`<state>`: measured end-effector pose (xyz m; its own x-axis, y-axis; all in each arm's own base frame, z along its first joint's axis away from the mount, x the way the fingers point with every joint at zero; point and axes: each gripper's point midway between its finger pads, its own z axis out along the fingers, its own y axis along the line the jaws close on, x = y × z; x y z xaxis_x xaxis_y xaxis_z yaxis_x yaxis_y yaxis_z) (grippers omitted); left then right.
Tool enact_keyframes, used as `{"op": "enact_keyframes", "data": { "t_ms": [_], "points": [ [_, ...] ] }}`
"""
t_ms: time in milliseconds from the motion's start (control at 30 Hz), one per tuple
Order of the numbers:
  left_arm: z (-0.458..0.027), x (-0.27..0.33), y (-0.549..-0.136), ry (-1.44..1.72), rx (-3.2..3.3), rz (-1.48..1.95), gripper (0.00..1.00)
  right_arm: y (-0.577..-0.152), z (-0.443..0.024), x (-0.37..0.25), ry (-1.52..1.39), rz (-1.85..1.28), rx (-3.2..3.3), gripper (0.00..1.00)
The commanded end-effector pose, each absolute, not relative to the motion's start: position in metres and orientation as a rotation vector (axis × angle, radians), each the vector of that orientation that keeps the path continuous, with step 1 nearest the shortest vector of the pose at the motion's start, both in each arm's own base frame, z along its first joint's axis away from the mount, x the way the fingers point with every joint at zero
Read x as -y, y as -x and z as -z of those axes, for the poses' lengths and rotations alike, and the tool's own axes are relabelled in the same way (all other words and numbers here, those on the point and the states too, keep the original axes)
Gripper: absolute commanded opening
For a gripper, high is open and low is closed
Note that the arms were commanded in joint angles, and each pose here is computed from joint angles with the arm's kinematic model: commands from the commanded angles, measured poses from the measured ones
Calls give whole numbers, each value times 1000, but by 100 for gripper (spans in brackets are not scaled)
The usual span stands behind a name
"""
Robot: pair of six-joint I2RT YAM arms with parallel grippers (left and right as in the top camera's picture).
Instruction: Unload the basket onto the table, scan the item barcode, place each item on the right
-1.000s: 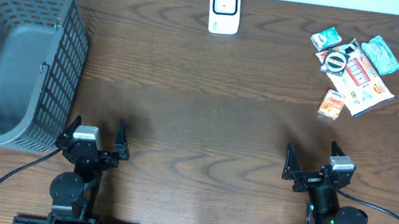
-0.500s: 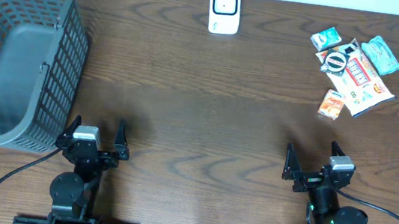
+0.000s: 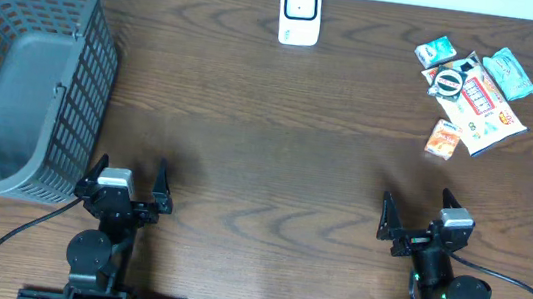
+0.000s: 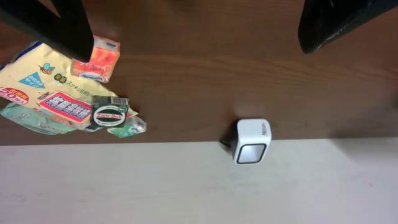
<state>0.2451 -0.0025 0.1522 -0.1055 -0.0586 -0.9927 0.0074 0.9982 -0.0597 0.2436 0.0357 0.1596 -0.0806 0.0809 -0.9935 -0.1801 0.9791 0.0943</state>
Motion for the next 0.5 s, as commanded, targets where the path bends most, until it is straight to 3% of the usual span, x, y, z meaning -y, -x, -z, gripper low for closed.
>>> {"op": "enact_keyframes", "data": {
  "t_ms": [0, 467],
  "points": [
    [-137, 1, -244, 35, -1724, 37, 98, -244, -159, -34, 81, -201, -1636, 99],
    [-138, 1, -244, 31, -1720, 36, 98, -244, -159, -34, 81, -201, -1636, 99]
  ]
}}
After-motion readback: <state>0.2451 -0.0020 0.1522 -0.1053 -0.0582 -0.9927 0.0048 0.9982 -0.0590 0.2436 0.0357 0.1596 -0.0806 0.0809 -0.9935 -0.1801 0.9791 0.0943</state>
